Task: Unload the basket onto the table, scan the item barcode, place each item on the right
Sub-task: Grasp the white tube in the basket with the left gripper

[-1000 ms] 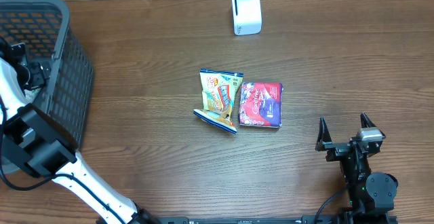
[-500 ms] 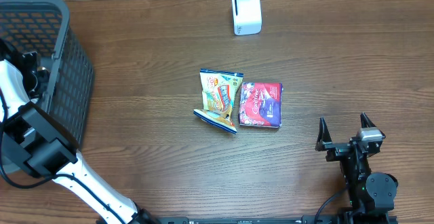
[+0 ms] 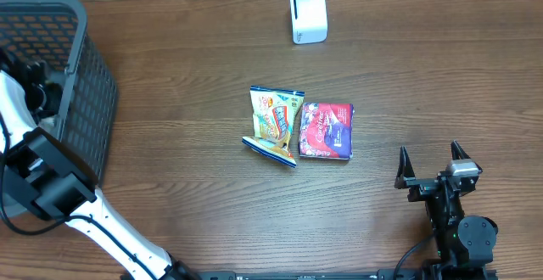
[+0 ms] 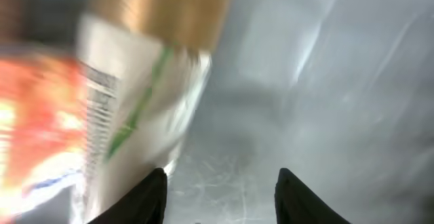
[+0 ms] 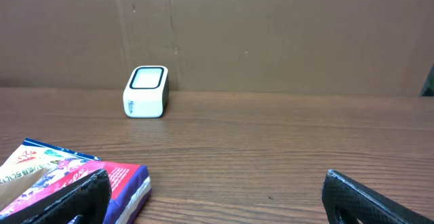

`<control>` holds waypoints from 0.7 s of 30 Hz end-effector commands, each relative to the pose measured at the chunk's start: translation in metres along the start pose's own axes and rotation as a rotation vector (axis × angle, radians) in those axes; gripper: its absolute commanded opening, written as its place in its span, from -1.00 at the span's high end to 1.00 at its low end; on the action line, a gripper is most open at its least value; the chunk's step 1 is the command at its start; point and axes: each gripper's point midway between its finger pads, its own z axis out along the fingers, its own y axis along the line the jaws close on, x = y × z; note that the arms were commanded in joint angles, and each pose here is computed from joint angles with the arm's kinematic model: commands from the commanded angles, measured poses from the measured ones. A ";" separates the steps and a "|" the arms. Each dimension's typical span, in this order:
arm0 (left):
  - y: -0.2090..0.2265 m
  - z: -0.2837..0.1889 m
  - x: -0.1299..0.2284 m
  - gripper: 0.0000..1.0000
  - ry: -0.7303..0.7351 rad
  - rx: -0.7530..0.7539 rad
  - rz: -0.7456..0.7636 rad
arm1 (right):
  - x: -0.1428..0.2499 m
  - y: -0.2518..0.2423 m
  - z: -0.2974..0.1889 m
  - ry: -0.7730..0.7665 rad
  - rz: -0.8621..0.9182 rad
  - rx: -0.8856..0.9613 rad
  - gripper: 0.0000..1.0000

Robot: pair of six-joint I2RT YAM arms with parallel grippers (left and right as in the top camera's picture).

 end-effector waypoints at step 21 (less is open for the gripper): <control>0.037 0.011 0.018 -0.34 0.069 -0.205 -0.069 | 0.001 0.000 0.000 -0.006 0.005 -0.002 -1.00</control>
